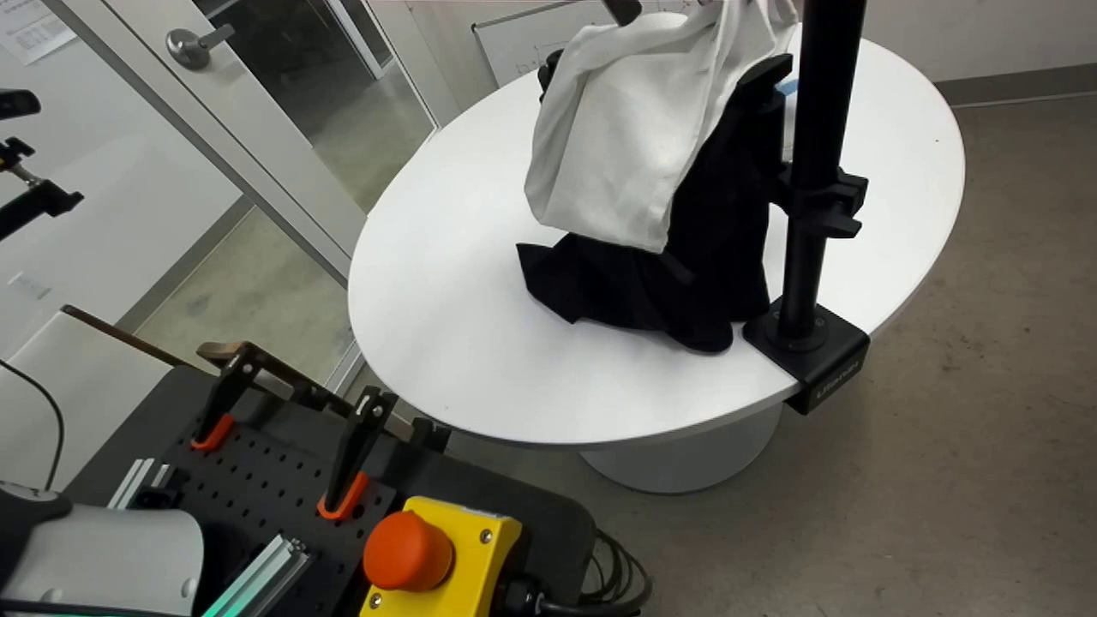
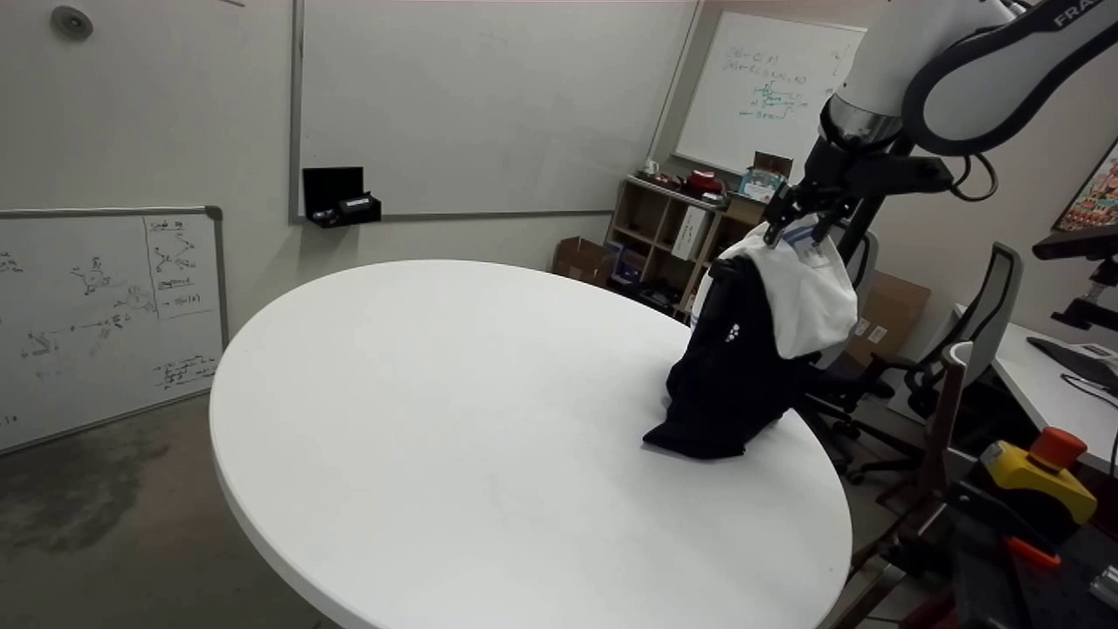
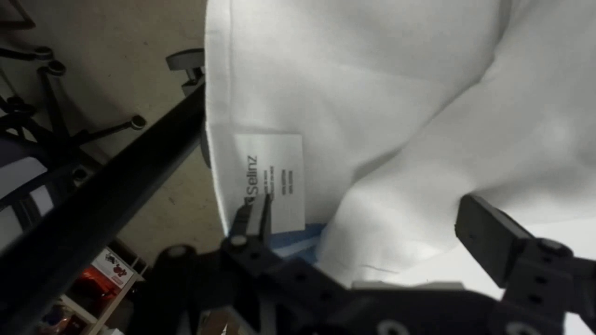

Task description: Pick the tea towel on the table and put it on the stand

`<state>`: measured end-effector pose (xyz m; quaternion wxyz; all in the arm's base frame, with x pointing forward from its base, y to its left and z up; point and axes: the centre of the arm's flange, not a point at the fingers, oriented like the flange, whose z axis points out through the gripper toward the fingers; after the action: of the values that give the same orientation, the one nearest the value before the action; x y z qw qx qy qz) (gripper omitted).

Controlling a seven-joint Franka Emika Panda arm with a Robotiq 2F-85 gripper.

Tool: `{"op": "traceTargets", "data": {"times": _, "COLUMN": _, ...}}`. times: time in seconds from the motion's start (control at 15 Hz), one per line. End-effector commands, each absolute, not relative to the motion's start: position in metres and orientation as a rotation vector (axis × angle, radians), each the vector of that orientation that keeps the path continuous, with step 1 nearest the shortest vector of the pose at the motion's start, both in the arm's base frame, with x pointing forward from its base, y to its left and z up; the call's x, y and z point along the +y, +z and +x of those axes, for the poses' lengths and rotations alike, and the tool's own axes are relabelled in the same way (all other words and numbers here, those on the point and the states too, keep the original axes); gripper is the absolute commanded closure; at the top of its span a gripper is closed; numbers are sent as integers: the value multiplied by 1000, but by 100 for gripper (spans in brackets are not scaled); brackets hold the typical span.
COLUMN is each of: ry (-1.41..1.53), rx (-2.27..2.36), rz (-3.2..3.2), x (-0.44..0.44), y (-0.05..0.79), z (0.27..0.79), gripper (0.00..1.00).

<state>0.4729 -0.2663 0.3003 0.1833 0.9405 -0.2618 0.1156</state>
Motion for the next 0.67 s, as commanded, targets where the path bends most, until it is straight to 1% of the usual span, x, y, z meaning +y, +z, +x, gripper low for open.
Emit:
{"op": "traceTargets", "data": {"times": 0.0, "ry": 365, "rx": -806, "rz": 2597, "x": -282, "y": 297, "z": 472, "gripper": 0}}
{"op": "traceTargets", "data": {"times": 0.33, "ry": 386, "rx": -885, "rz": 2498, "x": -311, "y": 306, "z": 465, "gripper": 0}}
{"op": "traceTargets", "data": {"times": 0.6, "ry": 398, "rx": -909, "rz": 2471, "x": -316, "y": 304, "z": 472, "gripper": 0}}
